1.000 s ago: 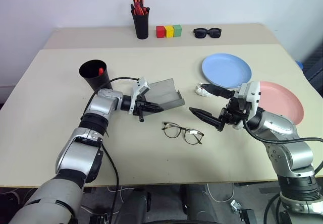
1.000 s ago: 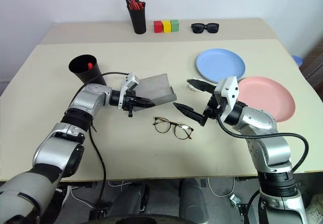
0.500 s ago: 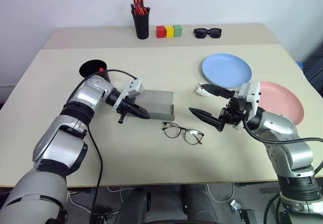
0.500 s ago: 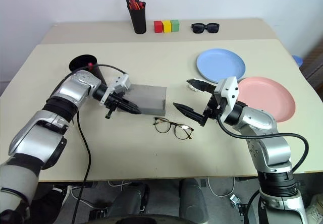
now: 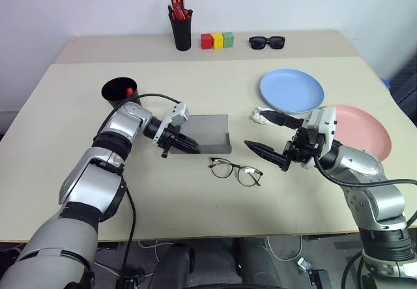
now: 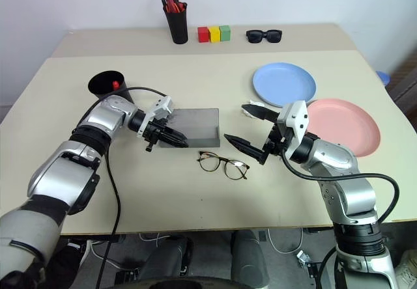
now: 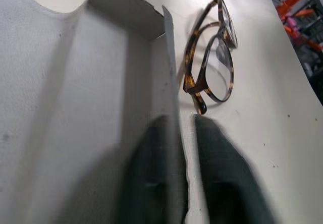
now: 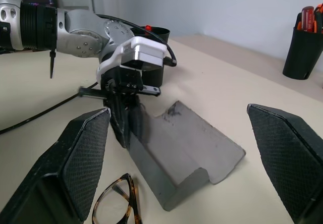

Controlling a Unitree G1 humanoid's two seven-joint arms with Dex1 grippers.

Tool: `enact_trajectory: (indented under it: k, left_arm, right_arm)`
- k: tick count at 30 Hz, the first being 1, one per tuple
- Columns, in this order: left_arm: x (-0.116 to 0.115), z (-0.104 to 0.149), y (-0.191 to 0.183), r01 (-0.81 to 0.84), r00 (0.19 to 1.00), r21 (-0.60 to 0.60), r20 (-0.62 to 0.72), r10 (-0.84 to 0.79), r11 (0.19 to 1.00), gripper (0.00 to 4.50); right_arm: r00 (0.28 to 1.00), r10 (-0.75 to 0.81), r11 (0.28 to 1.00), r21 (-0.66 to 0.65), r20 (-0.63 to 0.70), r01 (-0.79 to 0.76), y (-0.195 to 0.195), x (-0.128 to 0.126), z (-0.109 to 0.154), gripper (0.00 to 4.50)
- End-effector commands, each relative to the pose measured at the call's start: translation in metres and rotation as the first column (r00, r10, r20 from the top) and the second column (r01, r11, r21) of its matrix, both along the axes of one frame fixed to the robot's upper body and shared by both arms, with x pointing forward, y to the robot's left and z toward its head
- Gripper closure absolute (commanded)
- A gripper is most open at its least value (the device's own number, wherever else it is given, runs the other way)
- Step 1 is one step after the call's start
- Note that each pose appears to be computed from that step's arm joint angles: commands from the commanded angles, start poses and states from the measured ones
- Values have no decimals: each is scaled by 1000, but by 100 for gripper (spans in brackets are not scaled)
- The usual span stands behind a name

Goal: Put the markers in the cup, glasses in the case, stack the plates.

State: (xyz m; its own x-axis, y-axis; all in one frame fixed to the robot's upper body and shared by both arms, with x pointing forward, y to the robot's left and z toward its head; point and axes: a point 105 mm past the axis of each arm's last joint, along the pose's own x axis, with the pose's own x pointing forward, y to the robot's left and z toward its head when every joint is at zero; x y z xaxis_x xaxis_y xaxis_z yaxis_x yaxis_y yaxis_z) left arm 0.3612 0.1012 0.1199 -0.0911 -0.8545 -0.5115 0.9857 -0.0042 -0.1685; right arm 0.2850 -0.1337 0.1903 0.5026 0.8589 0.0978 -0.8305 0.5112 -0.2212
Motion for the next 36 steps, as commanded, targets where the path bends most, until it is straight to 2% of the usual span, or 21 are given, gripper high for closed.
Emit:
enact_trajectory:
  k: [1,4,7,9,12,16,18,21,23,29,36]
  left_arm:
    - [7,18,-2,-9,996,-52,89,13,999,155]
    - [9,42,-1,-12,992,-152,120,31,988,6]
    - [5,74,4,-27,992,-276,111,60,961,6]
    - [-13,95,13,-29,995,-358,76,60,933,6]
    - [-36,104,18,-26,997,-399,62,55,916,6]
    - [-73,82,32,-97,990,-409,57,132,907,6]
    - [-85,78,37,-126,984,-412,63,166,902,6]
    - [-99,76,51,-187,967,-438,78,244,879,6]
    - [-104,76,56,-214,955,-445,91,281,870,6]
    - [-123,67,74,-263,926,-428,142,351,865,6]
    - [-126,64,76,-251,911,-440,195,364,862,6]
  right_arm:
    - [999,16,1000,-3,48,-16,1,-4,10,3]
    - [999,27,1000,-16,45,-27,2,-6,10,3]
    - [999,48,997,-55,17,-47,2,-10,7,3]
    - [999,42,991,-128,6,-41,6,-9,9,3]
    - [1000,21,978,-210,-7,-21,12,-6,8,3]
    - [1000,-5,943,-334,-15,0,19,-6,7,3]
    - [999,-6,940,-340,-32,-5,23,-8,10,3]
    - [999,21,904,-426,-37,-35,40,-15,4,3]
    - [1000,11,879,-476,-28,-23,45,-13,-3,3]
    - [989,-98,768,-641,-108,6,40,5,-42,3]
    - [974,-138,666,-745,-180,-44,25,1,-67,3]
